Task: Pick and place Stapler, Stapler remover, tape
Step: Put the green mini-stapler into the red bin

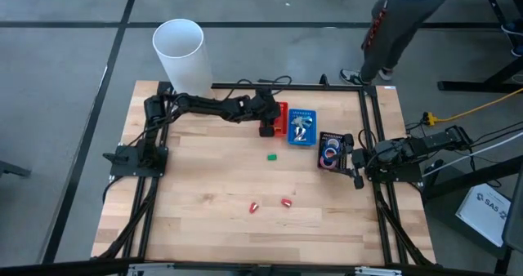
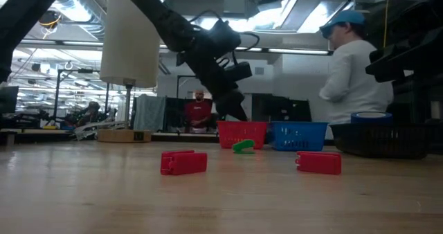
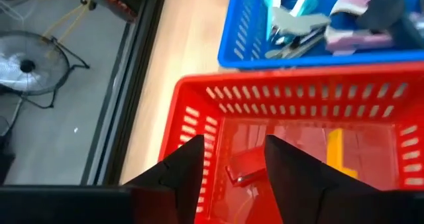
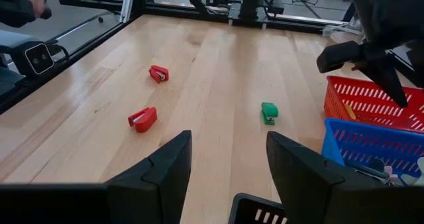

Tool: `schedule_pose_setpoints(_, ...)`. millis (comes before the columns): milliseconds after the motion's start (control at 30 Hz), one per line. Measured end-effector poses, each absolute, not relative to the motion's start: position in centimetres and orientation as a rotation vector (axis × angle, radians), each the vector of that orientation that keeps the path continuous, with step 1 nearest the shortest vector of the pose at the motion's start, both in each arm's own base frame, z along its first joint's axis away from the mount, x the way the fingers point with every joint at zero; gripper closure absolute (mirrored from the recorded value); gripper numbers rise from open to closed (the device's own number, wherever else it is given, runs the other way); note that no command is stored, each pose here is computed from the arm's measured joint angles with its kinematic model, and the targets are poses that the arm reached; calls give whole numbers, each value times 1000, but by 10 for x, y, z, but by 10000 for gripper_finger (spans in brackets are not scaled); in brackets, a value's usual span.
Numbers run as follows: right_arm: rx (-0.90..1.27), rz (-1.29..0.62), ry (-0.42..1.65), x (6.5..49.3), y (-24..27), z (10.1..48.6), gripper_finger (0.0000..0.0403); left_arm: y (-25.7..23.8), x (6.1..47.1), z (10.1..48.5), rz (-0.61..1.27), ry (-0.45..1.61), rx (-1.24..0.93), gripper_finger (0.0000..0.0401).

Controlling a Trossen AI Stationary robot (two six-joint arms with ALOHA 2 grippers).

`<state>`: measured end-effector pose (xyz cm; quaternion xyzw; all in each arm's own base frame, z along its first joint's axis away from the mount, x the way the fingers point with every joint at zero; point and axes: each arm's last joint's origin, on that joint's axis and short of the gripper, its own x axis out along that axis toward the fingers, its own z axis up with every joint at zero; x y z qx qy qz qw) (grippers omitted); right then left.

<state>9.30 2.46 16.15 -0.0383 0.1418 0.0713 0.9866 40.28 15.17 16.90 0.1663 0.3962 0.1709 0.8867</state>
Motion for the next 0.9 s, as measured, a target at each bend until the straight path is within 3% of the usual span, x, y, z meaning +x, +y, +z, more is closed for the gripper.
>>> schedule_pose_setpoints(367,-77,143,284,93,25,162,205,116,411,195,280,728,425,253)
schedule_pose_setpoints(900,-77,143,285,93,25,161,205,10,420,209,159,690,499,257)
